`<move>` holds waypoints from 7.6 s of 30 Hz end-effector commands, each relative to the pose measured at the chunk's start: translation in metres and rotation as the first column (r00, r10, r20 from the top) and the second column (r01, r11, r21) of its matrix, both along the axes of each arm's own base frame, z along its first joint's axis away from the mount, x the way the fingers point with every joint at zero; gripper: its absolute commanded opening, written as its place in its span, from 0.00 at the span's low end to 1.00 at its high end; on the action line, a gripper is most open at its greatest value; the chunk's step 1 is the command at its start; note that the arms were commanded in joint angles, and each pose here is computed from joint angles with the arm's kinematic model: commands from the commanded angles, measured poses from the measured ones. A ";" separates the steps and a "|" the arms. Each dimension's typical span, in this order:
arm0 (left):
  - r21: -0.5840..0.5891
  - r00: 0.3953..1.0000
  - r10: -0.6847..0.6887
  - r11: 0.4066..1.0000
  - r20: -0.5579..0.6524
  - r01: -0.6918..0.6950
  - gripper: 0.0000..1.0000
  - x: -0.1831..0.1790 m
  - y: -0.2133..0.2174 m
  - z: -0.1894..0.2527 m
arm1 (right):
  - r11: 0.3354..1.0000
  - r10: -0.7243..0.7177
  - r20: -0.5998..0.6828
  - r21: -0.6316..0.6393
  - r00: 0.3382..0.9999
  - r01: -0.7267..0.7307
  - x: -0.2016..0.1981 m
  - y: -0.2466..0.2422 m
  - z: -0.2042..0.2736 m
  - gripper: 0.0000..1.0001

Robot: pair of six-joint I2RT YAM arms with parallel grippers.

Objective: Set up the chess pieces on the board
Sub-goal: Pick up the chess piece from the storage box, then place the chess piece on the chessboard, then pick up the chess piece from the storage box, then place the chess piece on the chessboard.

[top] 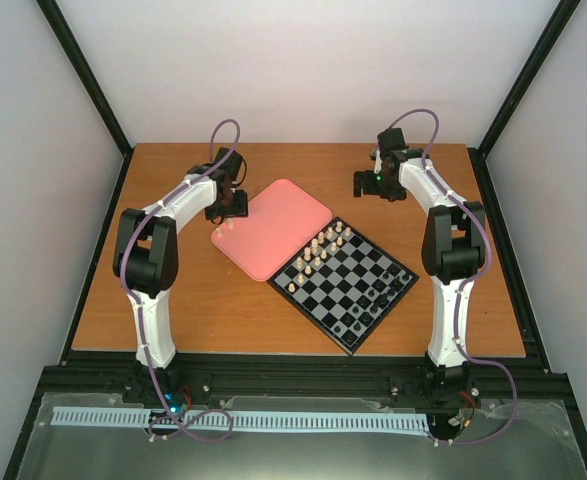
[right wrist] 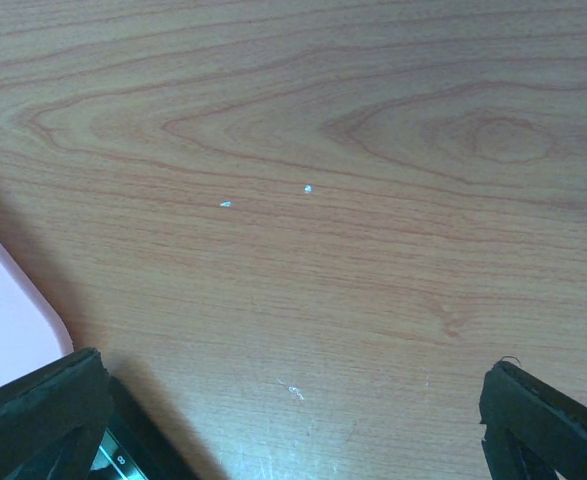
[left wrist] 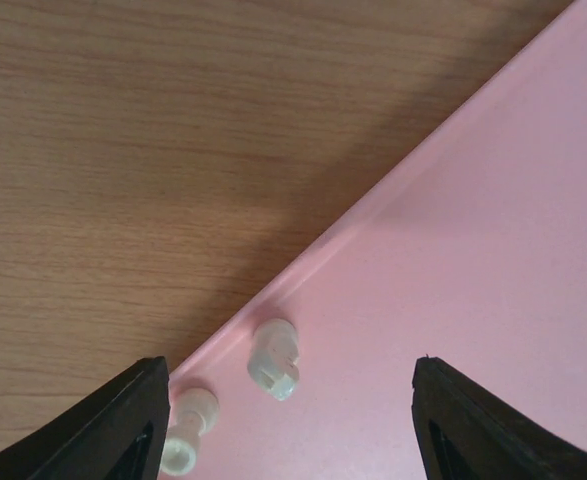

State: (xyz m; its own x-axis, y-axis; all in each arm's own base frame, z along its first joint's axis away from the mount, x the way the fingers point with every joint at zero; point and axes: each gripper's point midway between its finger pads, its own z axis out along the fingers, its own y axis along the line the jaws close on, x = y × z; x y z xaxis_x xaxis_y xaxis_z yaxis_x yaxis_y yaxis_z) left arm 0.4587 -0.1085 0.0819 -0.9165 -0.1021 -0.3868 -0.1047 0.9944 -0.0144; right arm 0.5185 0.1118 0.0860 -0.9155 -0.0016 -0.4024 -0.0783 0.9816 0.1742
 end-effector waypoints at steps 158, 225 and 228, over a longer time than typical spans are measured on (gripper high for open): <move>0.054 0.996 0.025 0.998 -0.087 -0.020 0.67 -0.040 0.029 -0.016 | 1.000 0.006 0.009 0.007 1.000 -0.006 -0.002 -0.001 0.004 1.00; -0.186 0.930 -0.330 0.936 -0.163 0.300 0.01 -0.182 -0.136 0.004 | 1.000 -0.004 0.017 -0.014 1.000 0.004 -0.002 -0.005 0.008 1.00; -0.188 0.925 -0.339 0.933 -0.174 0.307 0.01 -0.183 -0.141 -0.001 | 1.000 -0.004 0.019 -0.014 1.000 0.004 -0.002 -0.006 0.008 1.00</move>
State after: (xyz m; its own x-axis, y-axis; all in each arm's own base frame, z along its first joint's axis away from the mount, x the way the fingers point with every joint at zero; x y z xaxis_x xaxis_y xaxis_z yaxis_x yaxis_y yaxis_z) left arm 0.2737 -0.2368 0.0836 -0.9673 0.1726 -0.1859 0.2039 0.9650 -0.1648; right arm 0.5152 0.1104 0.0811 -0.9208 -0.0029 -0.3900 -0.0745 0.9829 0.1686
